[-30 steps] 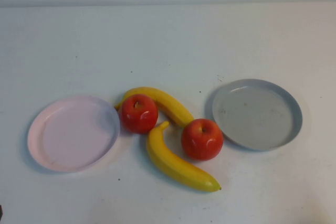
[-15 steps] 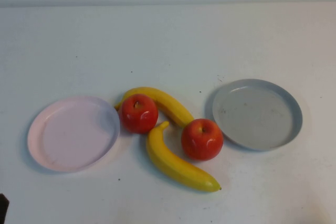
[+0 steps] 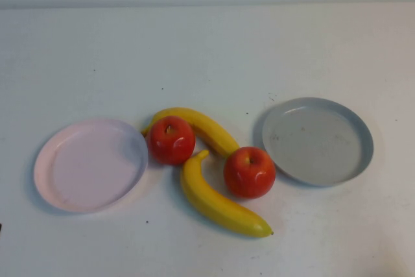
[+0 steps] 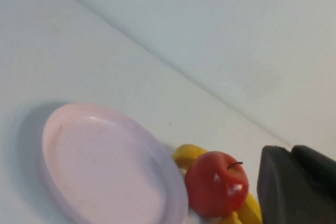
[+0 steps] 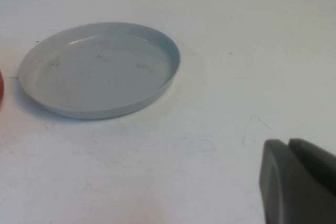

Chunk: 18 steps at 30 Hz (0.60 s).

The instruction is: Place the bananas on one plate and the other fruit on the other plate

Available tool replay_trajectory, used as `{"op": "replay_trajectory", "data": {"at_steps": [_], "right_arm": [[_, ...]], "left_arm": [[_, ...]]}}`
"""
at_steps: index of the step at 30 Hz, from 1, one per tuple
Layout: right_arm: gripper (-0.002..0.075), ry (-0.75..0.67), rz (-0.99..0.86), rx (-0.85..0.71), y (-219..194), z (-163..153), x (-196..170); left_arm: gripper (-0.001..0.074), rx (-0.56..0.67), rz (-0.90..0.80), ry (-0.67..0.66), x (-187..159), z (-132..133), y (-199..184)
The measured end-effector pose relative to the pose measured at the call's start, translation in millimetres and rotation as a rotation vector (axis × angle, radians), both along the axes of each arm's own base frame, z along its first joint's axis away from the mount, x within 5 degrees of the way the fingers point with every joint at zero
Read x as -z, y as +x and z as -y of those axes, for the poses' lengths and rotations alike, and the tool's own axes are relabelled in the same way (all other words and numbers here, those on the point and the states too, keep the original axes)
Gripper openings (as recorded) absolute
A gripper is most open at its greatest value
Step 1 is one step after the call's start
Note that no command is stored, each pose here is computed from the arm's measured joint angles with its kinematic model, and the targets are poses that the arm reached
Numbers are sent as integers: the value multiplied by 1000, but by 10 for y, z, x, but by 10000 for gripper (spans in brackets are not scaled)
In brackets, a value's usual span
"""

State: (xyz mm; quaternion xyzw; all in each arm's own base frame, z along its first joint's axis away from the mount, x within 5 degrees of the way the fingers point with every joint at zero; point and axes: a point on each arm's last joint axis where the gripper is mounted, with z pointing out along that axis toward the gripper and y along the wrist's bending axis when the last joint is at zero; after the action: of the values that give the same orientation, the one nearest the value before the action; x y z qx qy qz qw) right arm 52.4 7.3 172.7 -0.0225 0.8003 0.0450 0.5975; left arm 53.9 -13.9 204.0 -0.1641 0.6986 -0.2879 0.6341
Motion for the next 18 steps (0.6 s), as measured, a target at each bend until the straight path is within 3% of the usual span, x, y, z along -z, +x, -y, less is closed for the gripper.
{"op": "replay_trajectory", "data": {"at_steps": [4, 9, 14, 18], "right_arm": [[-16, 0, 0, 0, 0, 0, 0], [-15, 0, 0, 0, 0, 0, 0], [-15, 0, 0, 0, 0, 0, 0], [-15, 0, 0, 0, 0, 0, 0]], "left_arm": [[0, 57, -11, 102, -461, 48, 4], [-1, 178, -173, 275, -967, 146, 200], [-1, 340, -294, 525, -1262, 241, 533], [-1, 454, -387, 646, -1317, 302, 881]]}}
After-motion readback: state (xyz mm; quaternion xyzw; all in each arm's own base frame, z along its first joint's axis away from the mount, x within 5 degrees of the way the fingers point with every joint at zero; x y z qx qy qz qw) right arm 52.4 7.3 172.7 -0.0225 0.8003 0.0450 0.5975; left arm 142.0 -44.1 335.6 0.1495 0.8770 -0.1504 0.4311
